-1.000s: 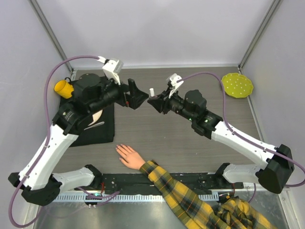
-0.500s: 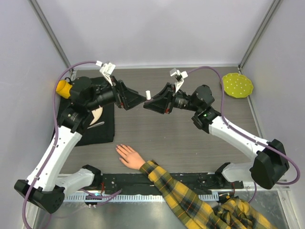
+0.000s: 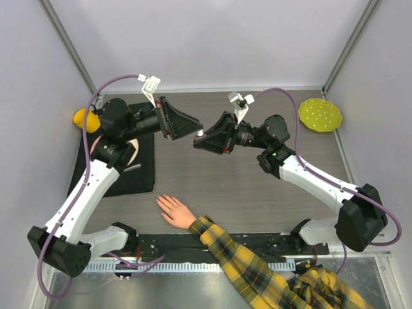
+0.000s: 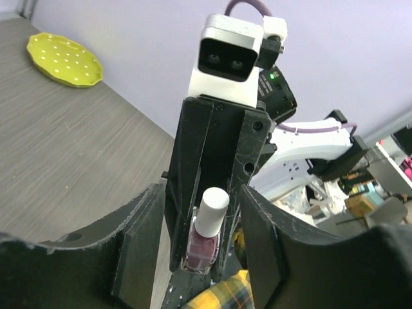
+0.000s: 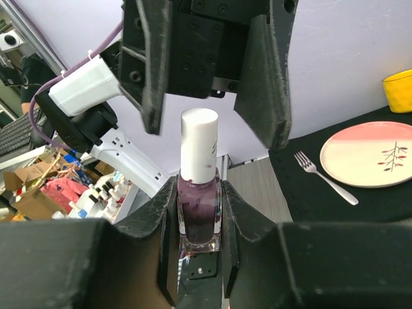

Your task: Paint the nails

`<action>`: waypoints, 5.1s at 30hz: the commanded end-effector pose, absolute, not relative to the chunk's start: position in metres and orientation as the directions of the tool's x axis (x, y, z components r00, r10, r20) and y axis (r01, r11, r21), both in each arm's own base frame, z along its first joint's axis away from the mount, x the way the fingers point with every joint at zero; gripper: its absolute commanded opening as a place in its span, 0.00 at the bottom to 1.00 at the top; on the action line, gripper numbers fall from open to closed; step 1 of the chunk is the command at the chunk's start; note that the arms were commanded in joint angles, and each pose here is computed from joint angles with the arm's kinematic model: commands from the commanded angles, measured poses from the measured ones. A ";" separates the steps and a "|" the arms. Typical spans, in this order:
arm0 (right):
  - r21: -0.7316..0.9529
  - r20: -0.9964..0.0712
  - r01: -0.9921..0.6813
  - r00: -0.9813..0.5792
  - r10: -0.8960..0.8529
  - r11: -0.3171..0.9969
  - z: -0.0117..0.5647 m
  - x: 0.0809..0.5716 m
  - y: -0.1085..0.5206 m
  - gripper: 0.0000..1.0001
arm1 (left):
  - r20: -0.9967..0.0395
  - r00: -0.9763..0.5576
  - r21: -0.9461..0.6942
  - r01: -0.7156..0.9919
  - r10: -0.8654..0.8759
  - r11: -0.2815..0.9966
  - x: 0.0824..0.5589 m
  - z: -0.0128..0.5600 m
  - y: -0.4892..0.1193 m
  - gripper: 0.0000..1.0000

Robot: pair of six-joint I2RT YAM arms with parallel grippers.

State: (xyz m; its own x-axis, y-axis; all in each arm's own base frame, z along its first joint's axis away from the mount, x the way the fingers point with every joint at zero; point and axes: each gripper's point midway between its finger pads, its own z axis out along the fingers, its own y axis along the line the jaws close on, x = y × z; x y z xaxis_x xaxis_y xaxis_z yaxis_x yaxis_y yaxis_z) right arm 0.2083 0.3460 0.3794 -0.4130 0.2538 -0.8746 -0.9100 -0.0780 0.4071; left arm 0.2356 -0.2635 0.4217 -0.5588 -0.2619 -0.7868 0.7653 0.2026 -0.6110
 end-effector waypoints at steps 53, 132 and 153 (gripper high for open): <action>0.344 -0.905 -0.937 -0.348 0.243 -0.061 0.384 0.202 0.347 0.01 | -0.817 -0.506 -0.568 0.787 -0.275 0.240 0.226 0.436 -0.244 0.80; 0.367 -0.894 -0.923 -0.384 0.230 -0.116 0.383 0.198 0.350 0.01 | -0.811 -0.552 -0.584 0.781 -0.195 0.222 0.219 0.427 -0.262 0.60; 0.047 -0.994 -0.969 -0.022 0.104 0.243 0.354 0.220 0.338 0.01 | -0.847 -0.525 -0.495 0.716 -0.088 0.492 0.234 0.406 -0.234 0.74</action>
